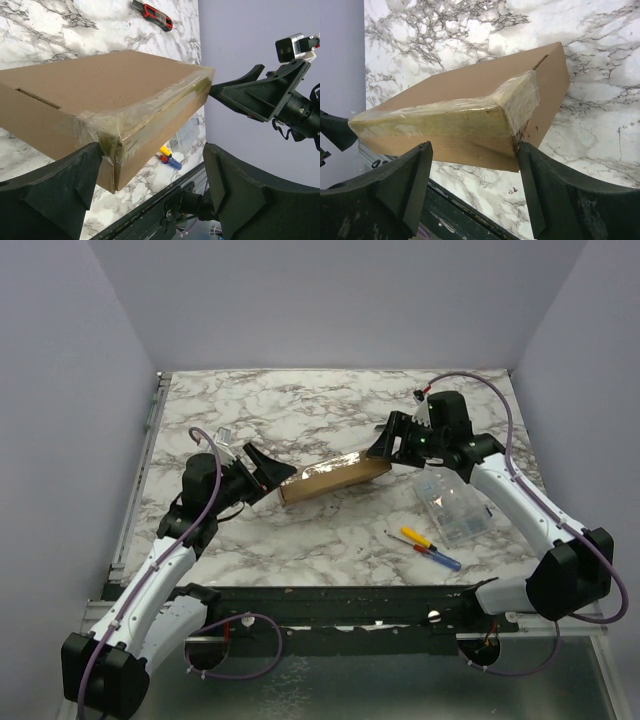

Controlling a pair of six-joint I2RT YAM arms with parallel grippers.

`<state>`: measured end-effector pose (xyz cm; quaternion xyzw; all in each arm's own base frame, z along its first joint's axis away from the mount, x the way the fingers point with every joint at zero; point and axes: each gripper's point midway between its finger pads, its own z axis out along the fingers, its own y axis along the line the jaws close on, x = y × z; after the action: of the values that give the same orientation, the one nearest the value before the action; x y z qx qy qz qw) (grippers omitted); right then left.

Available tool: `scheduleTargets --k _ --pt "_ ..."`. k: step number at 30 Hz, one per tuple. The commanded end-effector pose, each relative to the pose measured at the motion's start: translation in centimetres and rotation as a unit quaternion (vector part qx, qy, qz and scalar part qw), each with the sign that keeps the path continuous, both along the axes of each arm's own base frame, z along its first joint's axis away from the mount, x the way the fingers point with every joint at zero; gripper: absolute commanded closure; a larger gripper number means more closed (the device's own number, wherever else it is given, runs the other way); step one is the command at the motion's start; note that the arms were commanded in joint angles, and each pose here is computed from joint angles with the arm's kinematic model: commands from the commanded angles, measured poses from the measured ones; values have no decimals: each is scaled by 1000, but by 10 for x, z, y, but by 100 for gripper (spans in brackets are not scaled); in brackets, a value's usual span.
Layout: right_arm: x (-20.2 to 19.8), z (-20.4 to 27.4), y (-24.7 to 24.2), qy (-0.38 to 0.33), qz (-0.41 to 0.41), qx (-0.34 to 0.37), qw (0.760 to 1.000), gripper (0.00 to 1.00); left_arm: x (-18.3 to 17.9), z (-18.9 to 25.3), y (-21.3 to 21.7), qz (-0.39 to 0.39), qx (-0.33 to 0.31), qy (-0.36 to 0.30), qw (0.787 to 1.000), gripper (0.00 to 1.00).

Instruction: Unpack the express box

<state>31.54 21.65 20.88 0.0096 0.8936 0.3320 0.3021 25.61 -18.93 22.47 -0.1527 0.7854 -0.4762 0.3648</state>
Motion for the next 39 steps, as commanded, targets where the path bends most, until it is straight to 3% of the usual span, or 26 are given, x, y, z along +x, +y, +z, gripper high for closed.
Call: scheduleTargets --k 1,10,13,17,20,23,27,31,34,39 --pt "-21 2 50 43 97 78 991 24 -23 44 -28 -80 -64 -35 994 13" --pt "-13 13 117 -13 204 104 973 23 -29 66 -26 -78 -67 -70 992 13" --pt "4 10 127 -23 200 96 975 23 -32 60 -21 -65 -61 -67 994 13" --pt "27 -31 117 -4 166 20 986 21 -42 26 -17 -54 -74 -18 996 13" --pt "43 -82 89 28 125 -75 989 19 -55 0 -15 -48 -81 5 996 11" --pt "49 -109 56 39 88 -117 988 17 -69 -14 -17 -69 -64 12 995 1" --pt "46 -104 38 30 73 -98 992 11 -84 -15 -20 -113 -26 11 993 1" --pt "38 -98 44 39 86 -77 993 10 -82 1 -16 -127 25 -24 991 1" --pt "32 -98 56 64 96 -39 993 11 -64 0 -13 -109 71 -21 991 1" --pt "20 -90 95 94 120 99 983 14 -4 -14 4 -52 183 -12 982 1"
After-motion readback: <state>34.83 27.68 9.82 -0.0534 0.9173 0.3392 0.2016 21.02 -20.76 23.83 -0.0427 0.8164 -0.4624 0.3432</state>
